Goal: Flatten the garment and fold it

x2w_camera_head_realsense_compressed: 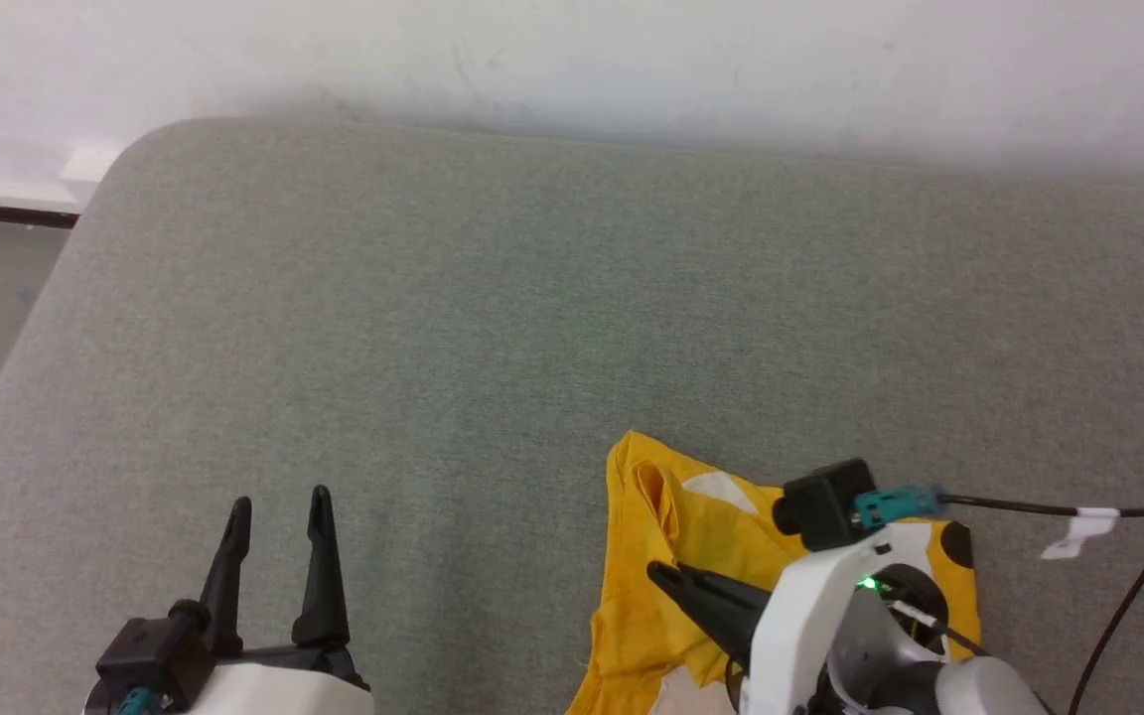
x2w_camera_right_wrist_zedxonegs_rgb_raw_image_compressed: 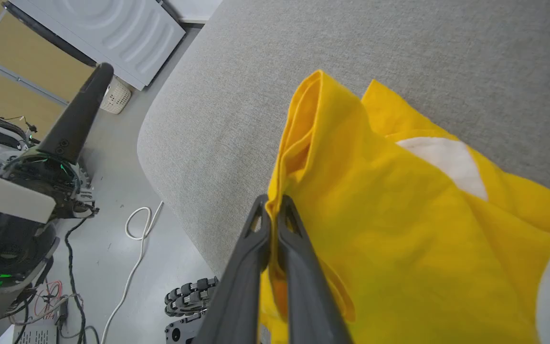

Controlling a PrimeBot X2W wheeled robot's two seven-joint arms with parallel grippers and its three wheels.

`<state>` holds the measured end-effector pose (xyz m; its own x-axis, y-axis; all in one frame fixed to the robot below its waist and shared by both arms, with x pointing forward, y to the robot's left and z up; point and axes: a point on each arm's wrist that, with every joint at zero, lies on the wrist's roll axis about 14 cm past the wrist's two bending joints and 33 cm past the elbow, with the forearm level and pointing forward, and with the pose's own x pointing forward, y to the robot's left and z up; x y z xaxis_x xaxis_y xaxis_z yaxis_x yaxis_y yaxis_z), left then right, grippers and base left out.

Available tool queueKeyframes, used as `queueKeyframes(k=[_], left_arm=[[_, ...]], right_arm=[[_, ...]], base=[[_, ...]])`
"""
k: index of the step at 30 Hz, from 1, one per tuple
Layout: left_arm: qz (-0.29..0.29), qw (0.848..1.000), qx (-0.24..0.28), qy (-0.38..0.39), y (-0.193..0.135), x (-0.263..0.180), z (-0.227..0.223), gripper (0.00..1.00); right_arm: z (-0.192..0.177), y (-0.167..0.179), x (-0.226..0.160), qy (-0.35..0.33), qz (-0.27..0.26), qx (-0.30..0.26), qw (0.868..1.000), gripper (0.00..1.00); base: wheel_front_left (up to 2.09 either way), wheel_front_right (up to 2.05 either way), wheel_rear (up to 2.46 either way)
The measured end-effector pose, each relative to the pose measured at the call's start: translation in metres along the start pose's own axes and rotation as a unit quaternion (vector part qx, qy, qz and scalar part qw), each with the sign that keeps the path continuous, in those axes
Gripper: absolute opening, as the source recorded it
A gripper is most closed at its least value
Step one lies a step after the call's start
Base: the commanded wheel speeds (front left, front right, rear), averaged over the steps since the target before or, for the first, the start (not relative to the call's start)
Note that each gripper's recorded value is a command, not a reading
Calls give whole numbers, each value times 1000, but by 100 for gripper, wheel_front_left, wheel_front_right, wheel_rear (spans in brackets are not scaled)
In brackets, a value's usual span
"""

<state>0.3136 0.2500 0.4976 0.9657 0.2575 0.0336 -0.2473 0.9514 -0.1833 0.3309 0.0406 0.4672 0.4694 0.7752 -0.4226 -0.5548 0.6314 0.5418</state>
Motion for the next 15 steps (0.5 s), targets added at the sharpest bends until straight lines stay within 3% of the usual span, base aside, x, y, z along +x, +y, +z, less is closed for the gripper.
queueKeyframes(k=[8, 15], left_arm=[[9, 1000, -4, -2, 7, -7, 1, 100], [-3, 1000, -11, 4, 0, -10, -3, 100]], right_arm=[[-43, -30, 18, 64, -57, -33, 996, 0], [-57, -56, 23, 91, -101, -70, 988, 3]], base=[[0, 0, 0], [0, 0, 0]])
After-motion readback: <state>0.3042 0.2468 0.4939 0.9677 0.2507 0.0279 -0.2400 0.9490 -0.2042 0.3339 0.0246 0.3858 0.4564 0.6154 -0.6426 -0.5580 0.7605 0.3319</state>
